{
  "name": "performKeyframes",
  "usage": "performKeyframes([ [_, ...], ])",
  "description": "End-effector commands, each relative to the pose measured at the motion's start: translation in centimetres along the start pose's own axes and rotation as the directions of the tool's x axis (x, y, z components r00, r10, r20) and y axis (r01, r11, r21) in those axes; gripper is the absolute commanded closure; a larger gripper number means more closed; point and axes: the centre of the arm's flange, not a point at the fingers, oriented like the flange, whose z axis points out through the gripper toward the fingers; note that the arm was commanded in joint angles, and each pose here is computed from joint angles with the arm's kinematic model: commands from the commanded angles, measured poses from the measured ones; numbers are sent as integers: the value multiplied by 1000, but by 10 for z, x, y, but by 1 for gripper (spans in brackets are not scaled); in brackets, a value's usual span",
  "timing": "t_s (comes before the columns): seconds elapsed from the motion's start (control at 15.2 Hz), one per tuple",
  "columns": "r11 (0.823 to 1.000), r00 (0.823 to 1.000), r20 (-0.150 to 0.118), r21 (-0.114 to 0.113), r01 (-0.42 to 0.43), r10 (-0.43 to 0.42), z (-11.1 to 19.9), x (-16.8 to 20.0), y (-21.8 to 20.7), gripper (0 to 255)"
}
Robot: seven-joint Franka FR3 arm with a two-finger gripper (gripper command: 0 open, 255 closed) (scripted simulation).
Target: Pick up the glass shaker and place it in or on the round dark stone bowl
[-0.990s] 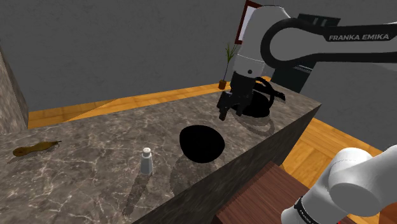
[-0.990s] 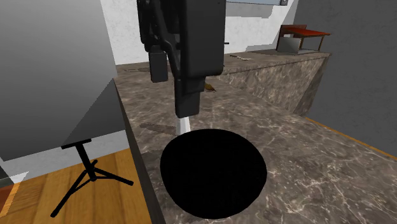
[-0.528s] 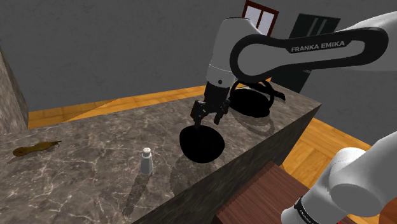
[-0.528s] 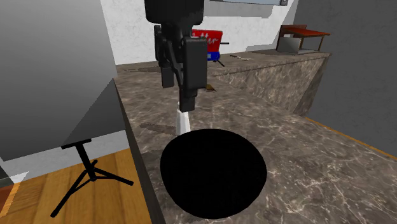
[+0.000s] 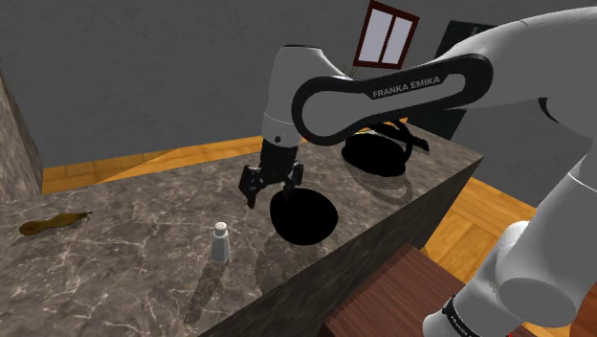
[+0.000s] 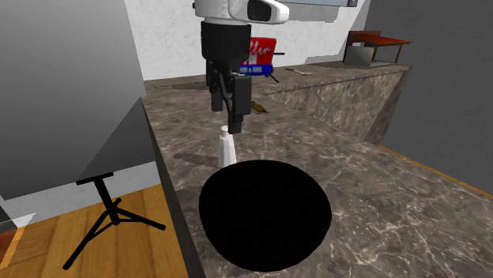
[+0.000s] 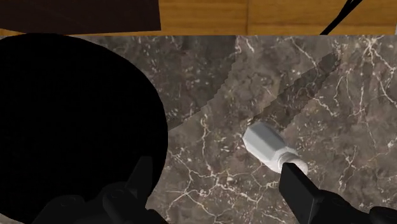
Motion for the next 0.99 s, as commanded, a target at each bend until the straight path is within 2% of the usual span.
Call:
performKeyframes([
  [0.0,1000,1000,1,5,-8,8,12,12,-19,0],
  [0.46,1000,1000,7,18,-24,24,52,49,-90,0],
  [0.92,1000,1000,7,18,-24,24,89,48,-91,0],
])
